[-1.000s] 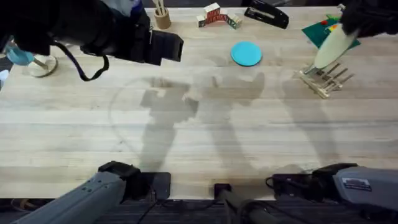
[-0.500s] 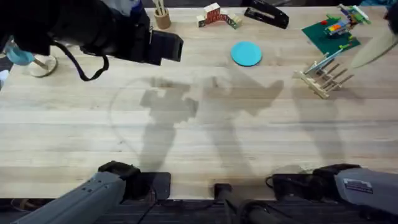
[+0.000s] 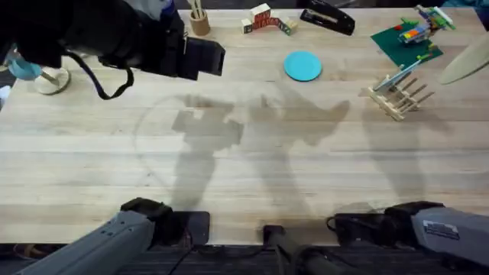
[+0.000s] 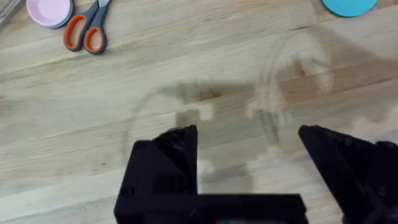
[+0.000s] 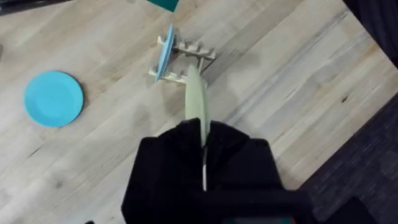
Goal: Pick up the plates from the table one by one and place each into a slot on the dish rack.
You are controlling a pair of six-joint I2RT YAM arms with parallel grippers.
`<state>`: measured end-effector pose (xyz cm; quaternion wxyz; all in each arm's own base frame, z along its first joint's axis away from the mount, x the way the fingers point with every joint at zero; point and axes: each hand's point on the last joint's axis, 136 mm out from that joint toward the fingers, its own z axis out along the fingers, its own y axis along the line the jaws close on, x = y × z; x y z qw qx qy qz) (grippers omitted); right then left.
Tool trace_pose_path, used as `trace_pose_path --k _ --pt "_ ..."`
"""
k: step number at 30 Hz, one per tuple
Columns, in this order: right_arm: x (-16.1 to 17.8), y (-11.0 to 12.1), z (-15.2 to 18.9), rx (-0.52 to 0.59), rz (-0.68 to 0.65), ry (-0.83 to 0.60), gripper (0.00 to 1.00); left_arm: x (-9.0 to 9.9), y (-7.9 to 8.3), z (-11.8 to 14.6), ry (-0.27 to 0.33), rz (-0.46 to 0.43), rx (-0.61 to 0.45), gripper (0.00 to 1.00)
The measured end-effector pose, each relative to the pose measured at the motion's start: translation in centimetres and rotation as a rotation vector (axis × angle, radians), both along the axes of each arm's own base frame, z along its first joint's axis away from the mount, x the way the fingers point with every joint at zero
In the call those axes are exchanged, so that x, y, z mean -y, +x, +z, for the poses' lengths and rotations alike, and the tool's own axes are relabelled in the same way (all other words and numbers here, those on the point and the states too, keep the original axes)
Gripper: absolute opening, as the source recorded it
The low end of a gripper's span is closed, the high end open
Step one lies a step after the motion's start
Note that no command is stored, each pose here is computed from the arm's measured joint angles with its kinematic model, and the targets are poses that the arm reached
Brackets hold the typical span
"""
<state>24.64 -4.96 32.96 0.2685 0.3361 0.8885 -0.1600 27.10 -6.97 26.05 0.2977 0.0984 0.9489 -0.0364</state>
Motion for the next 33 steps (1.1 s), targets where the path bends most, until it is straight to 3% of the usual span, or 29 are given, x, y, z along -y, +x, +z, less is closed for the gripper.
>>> trace_pose_path --k 7,20,31,33 --pt "0.0 0.0 0.0 0.026 -0.044 0.021 0.031 0.0 0.0 0.0 0.0 0.0 0.0 0.995" --pt "0.4 0.4 -0.1 0.157 -0.295 0.096 0.03 0.0 0.0 0.0 0.0 0.0 0.0 0.995" --pt "1.6 2.1 -2.1 0.134 -0.437 0.074 0.03 0.0 0.0 0.0 0.0 0.0 0.0 0.994" --pt "3.8 1.9 -2.8 0.109 -0.524 0.068 0.03 0.0 0.0 0.0 0.0 0.0 0.0 0.995"
